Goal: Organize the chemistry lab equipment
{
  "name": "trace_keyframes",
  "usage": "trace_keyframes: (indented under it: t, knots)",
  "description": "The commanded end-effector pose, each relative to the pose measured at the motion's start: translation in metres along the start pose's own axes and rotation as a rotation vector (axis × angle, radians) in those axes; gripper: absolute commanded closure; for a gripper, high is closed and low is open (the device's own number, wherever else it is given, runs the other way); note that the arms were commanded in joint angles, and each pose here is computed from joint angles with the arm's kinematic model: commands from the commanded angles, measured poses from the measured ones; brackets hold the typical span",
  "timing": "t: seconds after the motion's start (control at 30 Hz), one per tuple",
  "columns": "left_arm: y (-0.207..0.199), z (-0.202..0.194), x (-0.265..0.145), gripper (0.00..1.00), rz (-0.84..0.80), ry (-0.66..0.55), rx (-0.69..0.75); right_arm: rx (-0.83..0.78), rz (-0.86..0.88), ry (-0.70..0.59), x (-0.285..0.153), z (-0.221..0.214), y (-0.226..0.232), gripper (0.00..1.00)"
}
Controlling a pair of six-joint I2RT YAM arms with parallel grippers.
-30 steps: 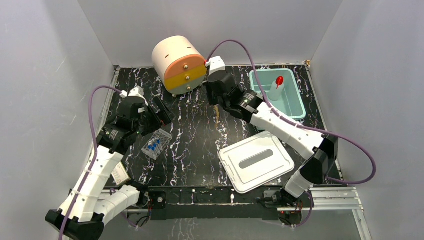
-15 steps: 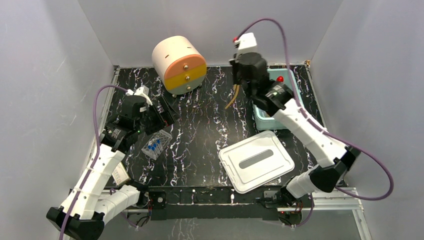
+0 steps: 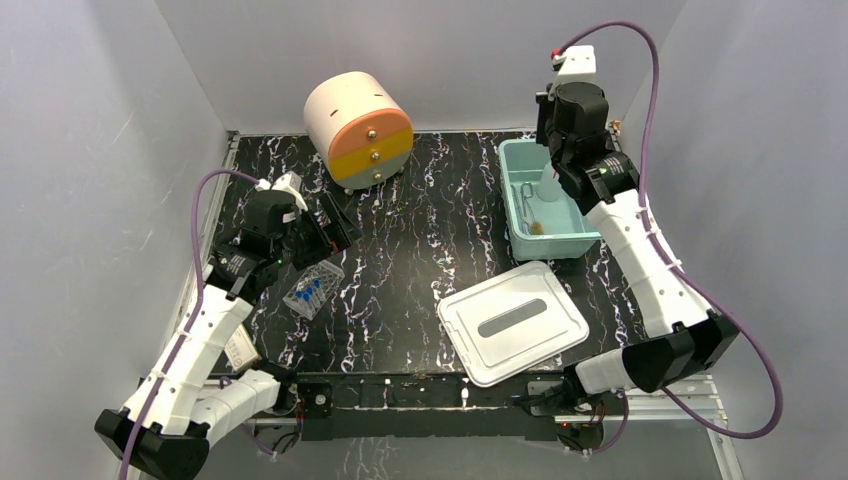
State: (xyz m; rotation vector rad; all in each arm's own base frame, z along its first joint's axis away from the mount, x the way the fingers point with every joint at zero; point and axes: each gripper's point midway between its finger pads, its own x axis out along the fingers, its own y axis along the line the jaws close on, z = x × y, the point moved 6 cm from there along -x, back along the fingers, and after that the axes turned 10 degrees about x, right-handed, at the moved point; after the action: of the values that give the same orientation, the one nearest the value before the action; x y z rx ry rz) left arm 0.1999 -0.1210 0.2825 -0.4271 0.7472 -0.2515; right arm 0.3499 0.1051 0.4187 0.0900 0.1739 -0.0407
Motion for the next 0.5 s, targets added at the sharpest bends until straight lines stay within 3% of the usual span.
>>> trace_keyframes:
  t: [0.0, 0.47]
  knots:
    - [-0.001, -0.002, -0.001, 0.02, -0.018, 0.007, 0.006, 0.030, 0.100, 0.057, 0.020, -0.027, -0.005, 1.00]
    - [0.001, -0.003, -0.001, 0.02, -0.007, 0.010, 0.012, 0.088, 0.125, 0.266, 0.046, -0.115, -0.023, 1.00]
